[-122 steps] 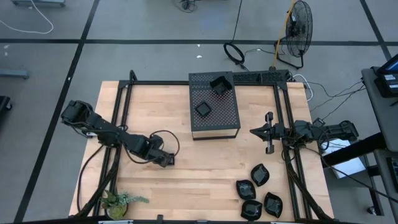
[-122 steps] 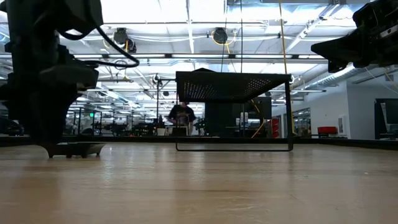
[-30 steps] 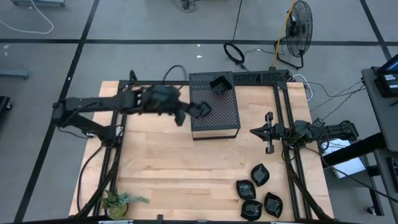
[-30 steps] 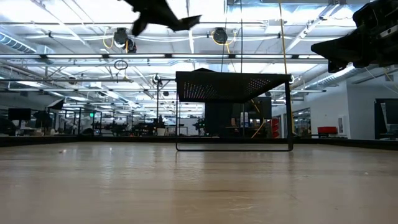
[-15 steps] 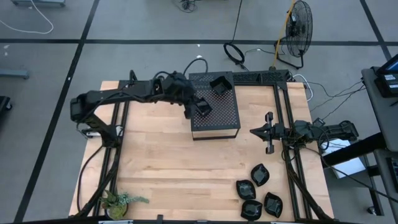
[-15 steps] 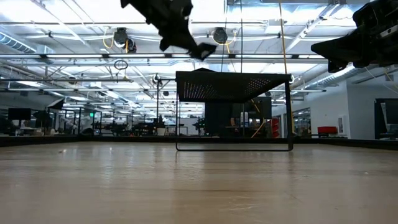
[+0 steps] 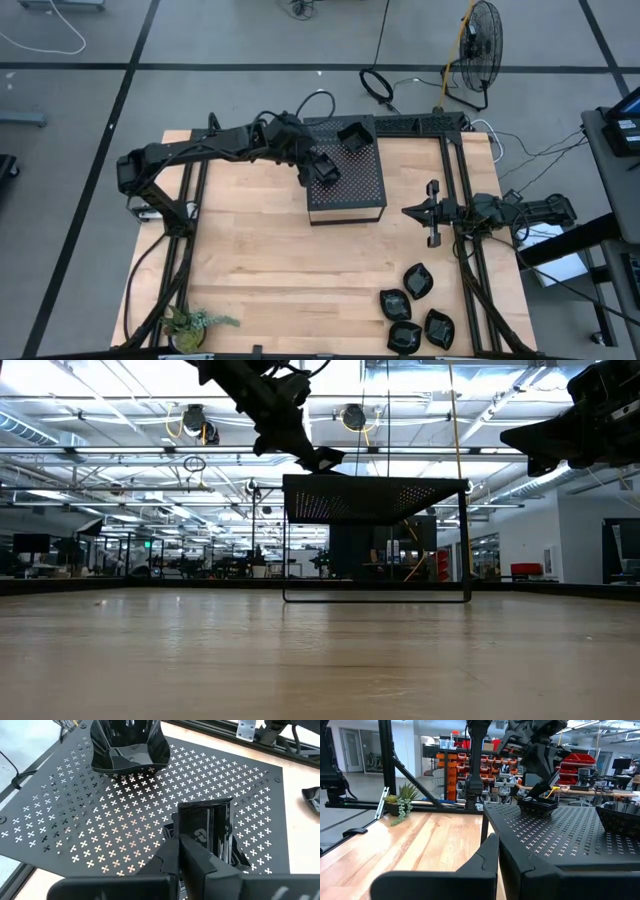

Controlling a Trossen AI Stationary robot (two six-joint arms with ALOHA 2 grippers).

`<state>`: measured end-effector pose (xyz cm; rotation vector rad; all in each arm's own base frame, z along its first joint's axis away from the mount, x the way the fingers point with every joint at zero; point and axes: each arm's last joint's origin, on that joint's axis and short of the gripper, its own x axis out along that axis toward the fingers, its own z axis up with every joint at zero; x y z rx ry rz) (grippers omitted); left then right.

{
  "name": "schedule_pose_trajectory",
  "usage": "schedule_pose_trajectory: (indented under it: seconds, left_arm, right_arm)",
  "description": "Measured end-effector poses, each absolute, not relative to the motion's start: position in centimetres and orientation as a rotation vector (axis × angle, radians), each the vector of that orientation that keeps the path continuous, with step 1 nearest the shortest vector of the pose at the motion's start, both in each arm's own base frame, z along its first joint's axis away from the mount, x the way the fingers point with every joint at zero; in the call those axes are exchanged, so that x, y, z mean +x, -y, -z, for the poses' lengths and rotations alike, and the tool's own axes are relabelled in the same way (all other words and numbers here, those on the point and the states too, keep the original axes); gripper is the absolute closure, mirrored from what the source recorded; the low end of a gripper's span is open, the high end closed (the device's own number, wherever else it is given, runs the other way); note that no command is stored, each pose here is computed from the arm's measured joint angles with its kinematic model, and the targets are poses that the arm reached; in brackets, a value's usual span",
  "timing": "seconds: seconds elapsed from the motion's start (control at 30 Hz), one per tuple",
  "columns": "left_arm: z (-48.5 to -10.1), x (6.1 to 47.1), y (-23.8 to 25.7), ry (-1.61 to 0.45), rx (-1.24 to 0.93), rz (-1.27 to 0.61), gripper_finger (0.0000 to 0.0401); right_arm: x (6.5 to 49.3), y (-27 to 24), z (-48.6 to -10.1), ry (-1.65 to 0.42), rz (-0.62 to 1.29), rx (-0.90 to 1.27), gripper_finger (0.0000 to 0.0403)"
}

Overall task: Pick & Place Mini shaped plates
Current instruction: Stack the square plate on top of the square plate on the shelf, then put the leaf shaped plate on the shelf

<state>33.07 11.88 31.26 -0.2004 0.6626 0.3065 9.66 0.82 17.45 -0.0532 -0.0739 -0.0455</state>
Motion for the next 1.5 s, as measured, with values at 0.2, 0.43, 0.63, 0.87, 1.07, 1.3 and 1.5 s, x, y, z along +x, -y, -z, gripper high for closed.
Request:
schedule_pose_trajectory:
  seconds: [0.2, 0.43, 0.63, 0.87, 1.07, 1.3, 1.5]
  left_arm:
    - [-31.3, 33.1, -11.7, -0.658, -0.232, -0.313, 0.0382]
    - [-31.2, 33.3, -11.1, -0.659, -0.237, -0.3, 0.0355]
    - [-31.2, 33.4, -10.9, -0.66, -0.227, -0.311, 0.0367]
    - [-31.6, 32.9, -10.5, -0.659, -0.318, -0.304, 0.0375]
    - [-34.2, 29.6, -9.1, -0.691, -0.292, -0.277, 0.039]
    - [-39.0, 23.8, -5.6, -0.527, -0.215, -0.265, 0.0386]
    - [-38.2, 18.6, -2.2, -0.404, -0.152, -0.199, 0.0392]
  right_arm:
    - [9.7, -0.8, -17.4, 0.074, 0.046, -0.053, 0.0403]
    - [9.7, -0.8, -17.4, 0.074, 0.046, -0.053, 0.0403]
    - [9.7, -0.8, -17.4, 0.074, 0.046, -0.053, 0.0403]
    - [9.7, -0.8, -17.4, 0.074, 0.046, -0.053, 0.0403]
    - [9.7, -0.8, -17.4, 0.074, 0.046, -0.053, 0.0403]
    - [9.7, -0.8, -17.4, 0.074, 0.046, -0.053, 0.0403]
    - [9.7, -0.8, -17.4, 0.074, 0.046, -0.053, 0.0403]
